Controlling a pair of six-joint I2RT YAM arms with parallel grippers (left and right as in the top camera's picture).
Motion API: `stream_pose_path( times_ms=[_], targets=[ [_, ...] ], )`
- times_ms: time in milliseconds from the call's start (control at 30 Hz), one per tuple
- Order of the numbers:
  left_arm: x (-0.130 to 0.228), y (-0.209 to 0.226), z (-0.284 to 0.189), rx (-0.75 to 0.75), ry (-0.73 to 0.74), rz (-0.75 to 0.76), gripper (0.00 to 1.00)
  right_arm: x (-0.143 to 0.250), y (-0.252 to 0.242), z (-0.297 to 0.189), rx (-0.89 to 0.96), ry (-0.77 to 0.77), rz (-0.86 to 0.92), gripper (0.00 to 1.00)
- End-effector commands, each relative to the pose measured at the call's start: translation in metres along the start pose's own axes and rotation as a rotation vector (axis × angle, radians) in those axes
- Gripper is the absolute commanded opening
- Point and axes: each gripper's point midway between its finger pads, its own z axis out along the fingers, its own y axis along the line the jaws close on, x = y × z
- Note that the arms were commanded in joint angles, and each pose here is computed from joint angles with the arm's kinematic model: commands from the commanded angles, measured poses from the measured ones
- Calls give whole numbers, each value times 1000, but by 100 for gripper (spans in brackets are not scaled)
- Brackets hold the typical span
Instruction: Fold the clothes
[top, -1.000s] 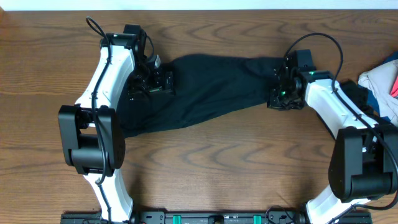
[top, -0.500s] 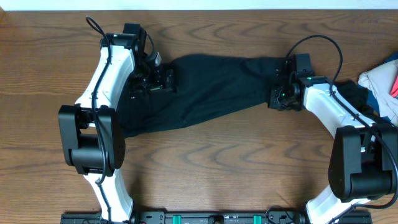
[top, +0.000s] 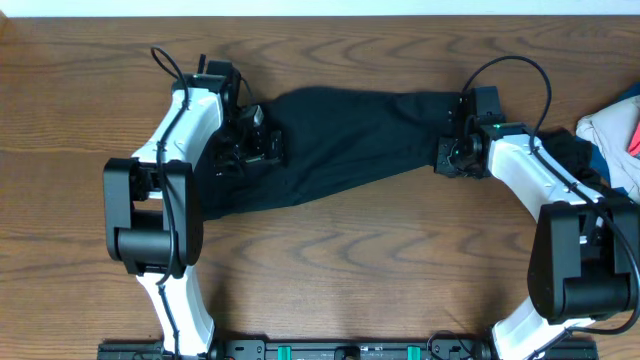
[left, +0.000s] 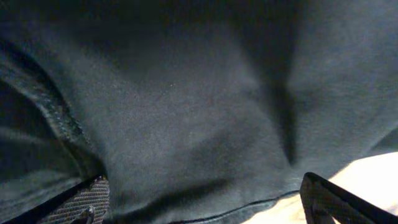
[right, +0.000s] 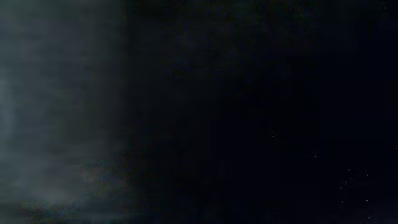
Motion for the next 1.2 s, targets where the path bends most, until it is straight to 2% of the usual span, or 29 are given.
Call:
stream_pose_path(
  times_ms=[0, 467, 633, 967, 1167],
  targets=[
    [0, 1, 3, 9, 4, 1, 98, 3, -19, 8, 107, -2, 22, 1],
    [5, 9, 21, 5, 23, -9, 98, 2, -77, 38, 214, 21, 129, 1],
    [5, 10, 21, 1, 23, -9, 98, -14, -117, 29, 365, -47, 125, 1],
    [6, 10, 21, 0, 26, -10, 98, -27, -158, 10, 587, -98, 59, 1],
    [8, 14, 23, -23, 31, -26, 98, -36, -189, -25, 875, -158, 62, 3]
  ],
)
